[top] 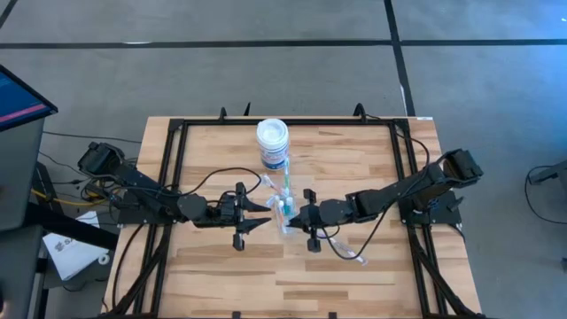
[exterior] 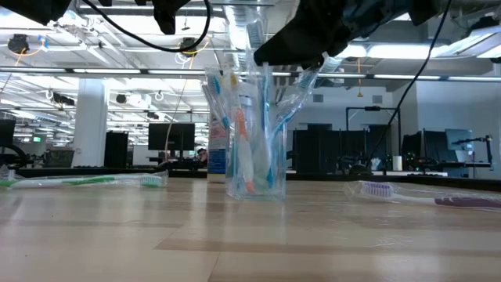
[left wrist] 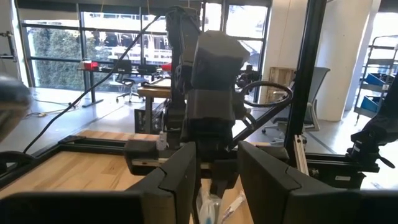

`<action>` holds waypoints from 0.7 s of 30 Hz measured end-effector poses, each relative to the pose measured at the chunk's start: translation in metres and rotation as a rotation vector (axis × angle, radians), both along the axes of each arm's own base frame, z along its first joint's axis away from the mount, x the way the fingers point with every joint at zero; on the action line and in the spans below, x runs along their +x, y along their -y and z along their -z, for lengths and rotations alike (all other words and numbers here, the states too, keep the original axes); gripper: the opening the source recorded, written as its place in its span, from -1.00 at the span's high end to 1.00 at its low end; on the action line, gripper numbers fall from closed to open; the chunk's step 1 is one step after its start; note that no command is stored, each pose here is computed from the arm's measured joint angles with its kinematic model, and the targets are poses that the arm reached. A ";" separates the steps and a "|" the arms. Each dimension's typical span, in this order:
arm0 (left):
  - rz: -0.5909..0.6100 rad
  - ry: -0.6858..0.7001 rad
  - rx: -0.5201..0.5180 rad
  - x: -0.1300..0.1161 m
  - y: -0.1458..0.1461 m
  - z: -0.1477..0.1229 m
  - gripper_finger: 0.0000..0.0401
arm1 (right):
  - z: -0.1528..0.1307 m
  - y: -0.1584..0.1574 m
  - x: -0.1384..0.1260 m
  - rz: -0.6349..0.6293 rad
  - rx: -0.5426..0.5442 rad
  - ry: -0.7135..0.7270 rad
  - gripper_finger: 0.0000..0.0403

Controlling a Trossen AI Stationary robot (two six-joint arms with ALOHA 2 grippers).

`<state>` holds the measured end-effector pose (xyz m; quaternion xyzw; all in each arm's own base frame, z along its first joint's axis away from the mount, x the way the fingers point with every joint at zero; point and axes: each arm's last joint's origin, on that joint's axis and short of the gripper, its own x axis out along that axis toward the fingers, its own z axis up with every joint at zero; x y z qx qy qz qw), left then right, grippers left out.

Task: Pick & Place toothbrushing station
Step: Put the blue toothbrush into the Transparent organizer

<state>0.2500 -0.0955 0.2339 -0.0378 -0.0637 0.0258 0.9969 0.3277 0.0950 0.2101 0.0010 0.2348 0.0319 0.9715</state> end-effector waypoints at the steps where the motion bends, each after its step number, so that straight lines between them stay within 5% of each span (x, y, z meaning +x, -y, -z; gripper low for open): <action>1: 0.000 0.000 0.000 0.000 0.000 0.000 0.44 | 0.000 0.000 0.000 0.000 0.000 0.001 1.00; 21: 0.000 -0.005 0.002 0.000 0.000 0.001 0.44 | 0.010 0.001 0.003 0.011 -0.002 -0.034 0.85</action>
